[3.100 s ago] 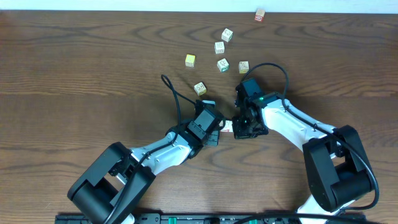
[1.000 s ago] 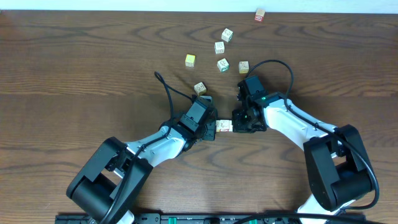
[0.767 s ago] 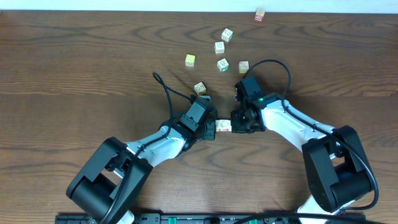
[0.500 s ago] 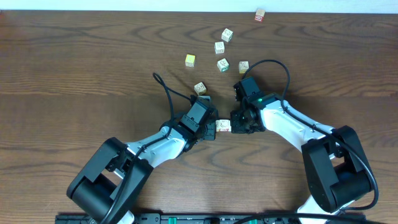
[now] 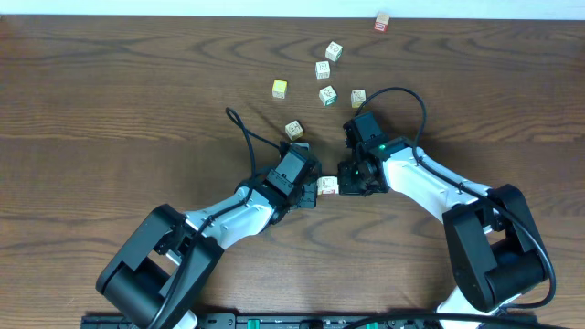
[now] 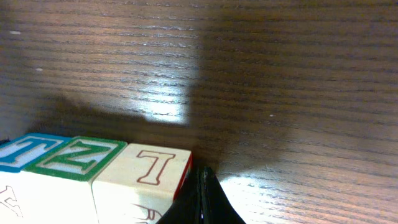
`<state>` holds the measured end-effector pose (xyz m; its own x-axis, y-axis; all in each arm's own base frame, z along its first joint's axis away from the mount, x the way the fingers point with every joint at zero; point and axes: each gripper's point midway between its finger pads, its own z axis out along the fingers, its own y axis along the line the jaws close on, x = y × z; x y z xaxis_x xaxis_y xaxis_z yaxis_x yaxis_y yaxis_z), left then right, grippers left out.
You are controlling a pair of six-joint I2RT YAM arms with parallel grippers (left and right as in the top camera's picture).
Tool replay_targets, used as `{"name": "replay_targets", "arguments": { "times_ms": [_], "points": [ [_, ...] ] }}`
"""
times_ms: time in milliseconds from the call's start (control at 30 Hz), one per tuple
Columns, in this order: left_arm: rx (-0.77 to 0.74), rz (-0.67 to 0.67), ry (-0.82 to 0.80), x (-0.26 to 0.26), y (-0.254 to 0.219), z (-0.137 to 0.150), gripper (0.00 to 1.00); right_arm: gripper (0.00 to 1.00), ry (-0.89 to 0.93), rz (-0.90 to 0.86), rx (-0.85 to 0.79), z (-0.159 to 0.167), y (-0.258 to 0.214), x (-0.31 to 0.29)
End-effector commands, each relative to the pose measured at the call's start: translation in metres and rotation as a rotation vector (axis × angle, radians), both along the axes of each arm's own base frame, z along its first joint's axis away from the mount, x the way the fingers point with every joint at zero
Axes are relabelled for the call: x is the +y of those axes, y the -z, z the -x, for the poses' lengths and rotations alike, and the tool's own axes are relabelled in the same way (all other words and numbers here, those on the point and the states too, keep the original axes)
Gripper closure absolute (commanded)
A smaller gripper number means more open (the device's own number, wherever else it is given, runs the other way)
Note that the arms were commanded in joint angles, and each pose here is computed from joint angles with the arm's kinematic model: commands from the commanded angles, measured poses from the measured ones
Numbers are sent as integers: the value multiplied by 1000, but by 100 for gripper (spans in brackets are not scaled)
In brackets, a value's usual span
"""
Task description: Lift 3 blocks
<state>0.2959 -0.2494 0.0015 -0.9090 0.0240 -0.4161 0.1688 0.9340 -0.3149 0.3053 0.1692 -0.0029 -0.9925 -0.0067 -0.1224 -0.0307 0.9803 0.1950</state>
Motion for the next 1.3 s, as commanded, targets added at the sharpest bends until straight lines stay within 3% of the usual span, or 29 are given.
{"name": "replay_targets", "arguments": {
  "times_ms": [0, 1267],
  "points": [
    [18, 58, 118, -26, -10, 20, 93, 99, -73, -123, 71, 21, 3, 36],
    [-21, 98, 158, -41, -39, 14, 93, 99, -143, -152, 31, 26, -22, 42]
  ]
}}
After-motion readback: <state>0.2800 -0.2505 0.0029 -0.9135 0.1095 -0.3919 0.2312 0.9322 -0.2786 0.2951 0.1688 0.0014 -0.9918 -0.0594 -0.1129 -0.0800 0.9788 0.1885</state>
